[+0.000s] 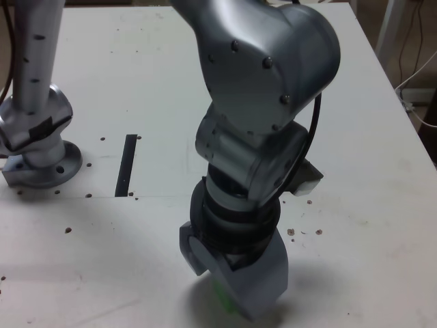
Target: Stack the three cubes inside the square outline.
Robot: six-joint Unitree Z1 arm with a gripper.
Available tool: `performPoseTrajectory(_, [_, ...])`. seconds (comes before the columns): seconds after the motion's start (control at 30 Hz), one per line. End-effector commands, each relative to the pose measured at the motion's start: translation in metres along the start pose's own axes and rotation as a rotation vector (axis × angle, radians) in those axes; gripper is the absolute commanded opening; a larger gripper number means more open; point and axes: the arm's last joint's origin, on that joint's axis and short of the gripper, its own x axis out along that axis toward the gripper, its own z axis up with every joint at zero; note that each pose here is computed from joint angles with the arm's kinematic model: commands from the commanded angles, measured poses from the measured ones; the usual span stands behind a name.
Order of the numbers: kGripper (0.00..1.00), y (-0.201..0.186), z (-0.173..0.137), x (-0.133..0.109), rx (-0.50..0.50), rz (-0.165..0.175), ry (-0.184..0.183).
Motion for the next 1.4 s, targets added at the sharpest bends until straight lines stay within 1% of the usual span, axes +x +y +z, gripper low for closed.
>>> performPoseTrajectory(0.0, [0.39, -0.002, 0.002, 0.001, 0.001, 0.002, -0.001])
performPoseTrajectory(0.07, [0.29, -0.003, 0.003, 0.001, 0.002, 0.004, -0.004])
performPoseTrajectory(0.13, [0.22, -0.004, 0.004, 0.001, 0.003, 0.005, -0.005])
performPoseTrajectory(0.2, [0.19, -0.005, 0.004, 0.0, 0.004, 0.004, -0.006])
performPoseTrajectory(0.7, [0.19, -0.006, 0.003, -0.002, 0.005, -0.005, -0.005])
performPoseTrajectory(0.83, [0.19, -0.006, 0.0, -0.006, -0.003, -0.004, -0.002])
performPoseTrajectory(0.93, [0.19, -0.006, -0.004, -0.016, -0.011, 0.004, 0.005])
performPoseTrajectory(1.1, [0.19, 0.001, -0.016, -0.041, -0.037, 0.013, 0.006])
performPoseTrajectory(1.2, [0.19, 0.012, -0.023, -0.056, -0.075, 0.008, 0.004])
performPoseTrajectory(1.37, [0.19, 0.041, -0.041, -0.081, -0.169, -0.012, -0.002])
